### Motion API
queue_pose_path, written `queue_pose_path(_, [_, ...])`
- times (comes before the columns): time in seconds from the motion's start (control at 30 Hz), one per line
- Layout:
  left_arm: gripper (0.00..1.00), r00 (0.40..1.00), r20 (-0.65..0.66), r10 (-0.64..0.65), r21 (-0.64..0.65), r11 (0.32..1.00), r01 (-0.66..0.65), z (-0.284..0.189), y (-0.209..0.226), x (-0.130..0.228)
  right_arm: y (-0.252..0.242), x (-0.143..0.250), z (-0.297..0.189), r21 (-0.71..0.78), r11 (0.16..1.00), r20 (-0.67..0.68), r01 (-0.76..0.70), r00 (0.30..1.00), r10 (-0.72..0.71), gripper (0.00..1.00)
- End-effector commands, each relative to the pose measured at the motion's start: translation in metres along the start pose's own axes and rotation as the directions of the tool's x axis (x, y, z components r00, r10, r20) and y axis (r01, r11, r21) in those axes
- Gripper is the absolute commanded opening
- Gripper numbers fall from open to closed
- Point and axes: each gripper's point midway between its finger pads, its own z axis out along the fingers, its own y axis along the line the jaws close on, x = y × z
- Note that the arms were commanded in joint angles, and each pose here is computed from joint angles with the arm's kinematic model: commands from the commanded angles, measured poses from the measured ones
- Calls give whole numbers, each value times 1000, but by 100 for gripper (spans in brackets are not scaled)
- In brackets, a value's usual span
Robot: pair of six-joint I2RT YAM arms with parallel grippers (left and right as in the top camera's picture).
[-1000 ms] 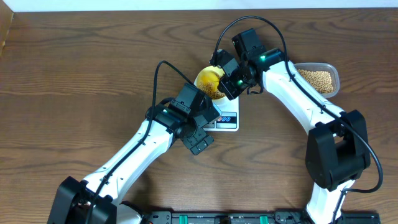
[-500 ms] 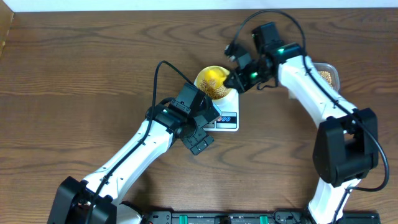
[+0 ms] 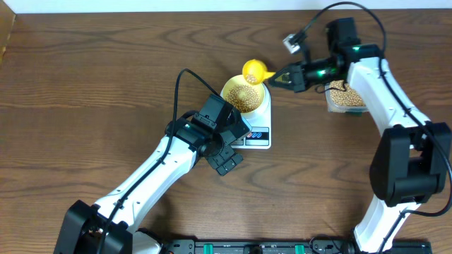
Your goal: Scoop item into bowl and weigh 50g on scale
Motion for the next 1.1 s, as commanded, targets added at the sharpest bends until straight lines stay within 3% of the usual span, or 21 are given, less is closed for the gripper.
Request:
queue_pose_path(0.0, [98, 1000, -26, -6, 15, 1000, 7, 7, -3, 8, 16, -16, -19, -110, 994, 72, 8, 997, 0, 1])
queue_pose_path(0.5, [98, 1000, -25, -6, 15, 1000, 6, 7, -3, 8, -10, -52, -54, -21, 989, 220, 148, 965, -140, 1])
queue_pose_path(1.07, [98, 1000, -26, -6, 15, 1000, 7, 7, -3, 8, -26, -61, -57, 84, 981, 232, 176, 954, -191, 1])
